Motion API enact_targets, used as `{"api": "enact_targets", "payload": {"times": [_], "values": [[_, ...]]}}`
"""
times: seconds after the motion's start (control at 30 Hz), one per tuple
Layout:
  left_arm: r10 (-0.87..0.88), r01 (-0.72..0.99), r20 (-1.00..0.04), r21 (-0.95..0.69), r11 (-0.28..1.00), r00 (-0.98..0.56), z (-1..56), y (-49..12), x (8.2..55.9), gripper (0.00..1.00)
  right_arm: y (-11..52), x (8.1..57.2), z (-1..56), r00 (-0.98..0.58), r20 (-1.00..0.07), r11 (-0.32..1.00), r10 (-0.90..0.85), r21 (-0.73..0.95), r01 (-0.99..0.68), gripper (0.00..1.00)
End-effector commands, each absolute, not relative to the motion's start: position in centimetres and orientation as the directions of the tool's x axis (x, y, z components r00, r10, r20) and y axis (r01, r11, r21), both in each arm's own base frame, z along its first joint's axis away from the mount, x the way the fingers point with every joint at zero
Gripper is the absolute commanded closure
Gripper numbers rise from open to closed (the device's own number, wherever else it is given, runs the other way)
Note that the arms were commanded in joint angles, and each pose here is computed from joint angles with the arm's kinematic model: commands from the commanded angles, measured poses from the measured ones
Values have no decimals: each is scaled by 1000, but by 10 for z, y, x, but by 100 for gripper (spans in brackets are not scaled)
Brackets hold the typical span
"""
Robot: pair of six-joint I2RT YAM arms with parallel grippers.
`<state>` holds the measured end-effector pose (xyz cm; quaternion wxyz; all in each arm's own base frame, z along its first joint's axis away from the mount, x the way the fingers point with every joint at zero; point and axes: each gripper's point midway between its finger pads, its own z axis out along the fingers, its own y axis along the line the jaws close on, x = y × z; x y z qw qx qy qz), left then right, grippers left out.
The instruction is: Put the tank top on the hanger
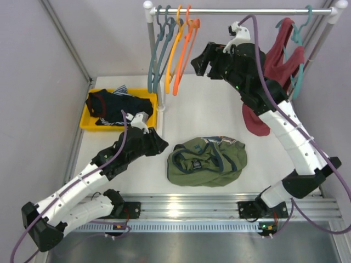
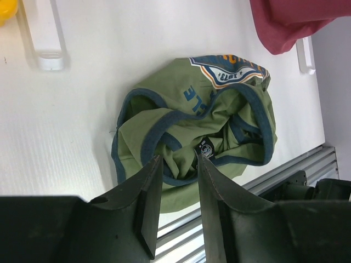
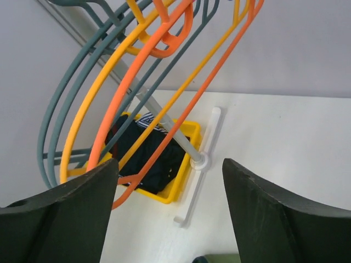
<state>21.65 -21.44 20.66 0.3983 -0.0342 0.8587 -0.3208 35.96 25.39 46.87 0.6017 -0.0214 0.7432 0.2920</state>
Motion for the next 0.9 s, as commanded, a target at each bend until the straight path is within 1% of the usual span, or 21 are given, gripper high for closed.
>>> {"api": "enact_targets", "payload": {"times": [0.0,0.03,0.07,0.2,0.43,0.5,0.67,0.83,0.87], "values": [[-318,234,-675,-594,770,-666,225,-216,213,63,259,382,509,-158,-904,810,398,427,-401,21],[-315,237,-679,-590,772,-664,224,-215,213,63,262,384,512,-151,-903,810,403,429,-400,20],[-312,236,-679,-587,774,-664,223,-214,213,63,264,385,514,-136,-905,818,403,423,-390,16],[-294,241,-682,-575,782,-670,220,-213,210,63,275,392,520,-105,-901,820,421,427,-381,10],[-279,249,-692,-559,791,-666,219,-209,208,63,289,399,504,-95,-909,854,406,414,-315,9],[-276,247,-691,-556,793,-669,217,-208,208,63,294,400,504,-94,-909,852,407,414,-319,9],[-268,252,-692,-552,795,-670,213,-208,207,63,309,404,491,-108,-932,886,347,363,-287,9],[-270,249,-694,-550,797,-668,212,-207,207,63,308,404,483,-115,-945,916,308,327,-235,15],[-270,249,-694,-550,797,-668,212,-207,207,63,309,405,481,-116,-947,919,300,319,-231,18]]}}
